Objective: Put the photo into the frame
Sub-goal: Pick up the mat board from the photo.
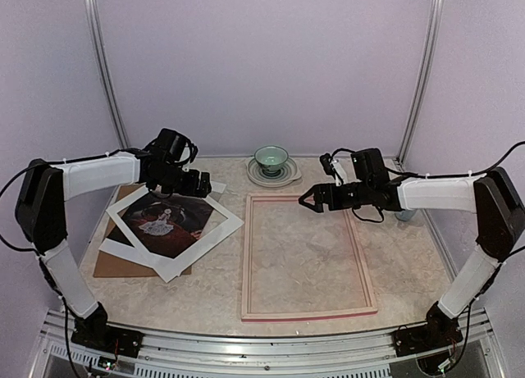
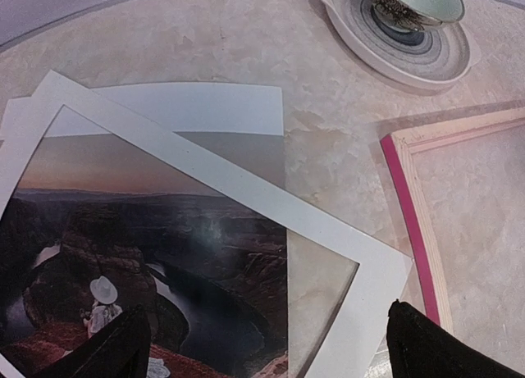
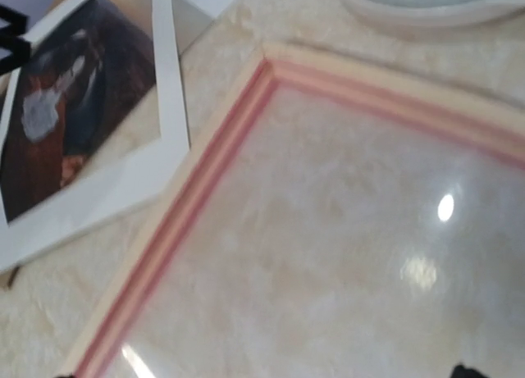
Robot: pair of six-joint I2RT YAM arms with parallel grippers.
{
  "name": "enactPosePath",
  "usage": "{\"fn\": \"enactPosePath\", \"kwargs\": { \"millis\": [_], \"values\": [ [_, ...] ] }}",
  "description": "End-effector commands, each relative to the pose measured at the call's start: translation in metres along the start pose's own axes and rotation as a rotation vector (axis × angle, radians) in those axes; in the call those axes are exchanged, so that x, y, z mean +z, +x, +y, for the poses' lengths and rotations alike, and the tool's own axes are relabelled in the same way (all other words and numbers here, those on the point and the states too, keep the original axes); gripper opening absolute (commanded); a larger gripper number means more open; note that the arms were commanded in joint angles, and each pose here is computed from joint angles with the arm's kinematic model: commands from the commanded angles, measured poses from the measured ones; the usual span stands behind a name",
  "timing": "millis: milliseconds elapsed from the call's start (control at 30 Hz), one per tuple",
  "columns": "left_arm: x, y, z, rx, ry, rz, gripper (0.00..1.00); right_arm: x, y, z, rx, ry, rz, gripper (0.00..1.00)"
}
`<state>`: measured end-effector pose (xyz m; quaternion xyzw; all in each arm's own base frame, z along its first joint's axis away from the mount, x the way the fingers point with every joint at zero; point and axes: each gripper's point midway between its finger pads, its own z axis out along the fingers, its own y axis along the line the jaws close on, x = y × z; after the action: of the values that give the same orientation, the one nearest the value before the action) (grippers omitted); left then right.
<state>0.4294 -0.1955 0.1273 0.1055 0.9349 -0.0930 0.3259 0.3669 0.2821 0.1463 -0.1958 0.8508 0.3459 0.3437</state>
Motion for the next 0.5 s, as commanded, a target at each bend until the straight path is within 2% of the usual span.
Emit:
{"fn": "enactPosePath", "kwargs": {
  "millis": [0, 100, 233, 300, 467],
  "values": [
    [-0.041, -0.021, 0.010, -0.033, -0.180, -0.109, 0.99, 0.016, -0.043, 0.020, -0.025, -0.017, -0.127, 0.99],
    [-0.064, -0.029, -0.004, -0.048, -0.195, -0.151, 0.99, 0.039, -0.059, 0.056, 0.049, -0.071, -0.118, 0.99],
    [-0.076, -0.019, -0.023, -0.111, -0.069, -0.153, 0.99, 0.061, -0.064, 0.128, 0.146, -0.195, -0.083, 0.99],
    [-0.083, -0.015, -0.020, -0.143, -0.053, -0.169, 0.99, 0.067, -0.069, 0.157, 0.152, -0.202, -0.092, 0.99],
    [-0.091, -0.006, 0.009, -0.309, -0.006, -0.202, 0.99, 0.106, -0.044, 0.199, 0.277, -0.246, 0.011, 0.99]
  ]
}}
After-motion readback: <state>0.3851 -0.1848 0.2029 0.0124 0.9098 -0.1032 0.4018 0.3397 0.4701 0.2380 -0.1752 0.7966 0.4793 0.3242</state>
